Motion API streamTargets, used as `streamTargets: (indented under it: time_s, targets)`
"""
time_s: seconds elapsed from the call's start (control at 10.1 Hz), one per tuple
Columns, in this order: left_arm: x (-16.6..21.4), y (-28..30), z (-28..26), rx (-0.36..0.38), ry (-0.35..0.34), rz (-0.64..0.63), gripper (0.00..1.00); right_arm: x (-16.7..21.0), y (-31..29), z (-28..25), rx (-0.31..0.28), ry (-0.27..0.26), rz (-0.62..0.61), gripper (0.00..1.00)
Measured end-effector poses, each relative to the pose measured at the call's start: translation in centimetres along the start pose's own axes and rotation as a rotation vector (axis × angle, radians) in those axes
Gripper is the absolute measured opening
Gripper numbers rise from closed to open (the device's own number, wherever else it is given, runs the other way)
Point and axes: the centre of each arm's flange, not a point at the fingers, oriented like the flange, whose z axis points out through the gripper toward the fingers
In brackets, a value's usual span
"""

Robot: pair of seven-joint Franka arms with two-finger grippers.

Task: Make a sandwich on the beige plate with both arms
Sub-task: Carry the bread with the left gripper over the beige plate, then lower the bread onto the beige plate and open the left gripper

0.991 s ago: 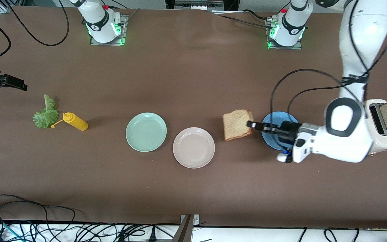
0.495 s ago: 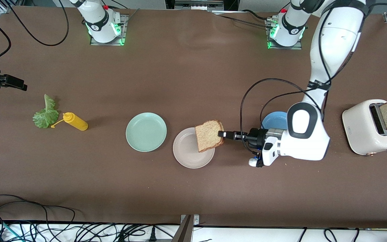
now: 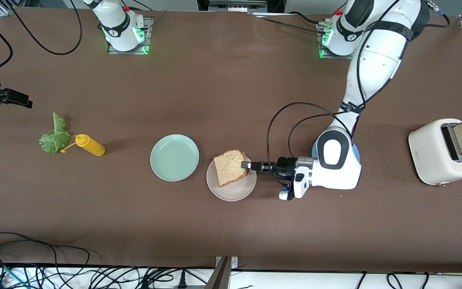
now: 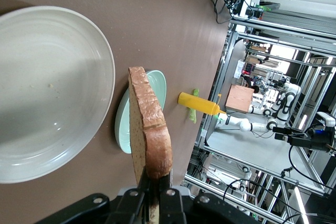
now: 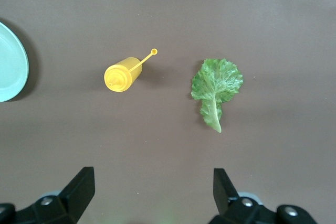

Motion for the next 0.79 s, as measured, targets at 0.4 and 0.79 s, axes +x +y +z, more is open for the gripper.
streamTargets:
  time_s: [0.4,0.79]
  targets:
    - [0.4,-2.4,1.7,0.007,0.019,0.016,0.08,0.0,0.0,0.0,0.0,0.001,-0.001,1.0]
    - [0.5,-3.6,3.1,0.032,0.042,0.025,0.08,0.1,0.0,0.0,-0.001,0.004,-0.001,1.0]
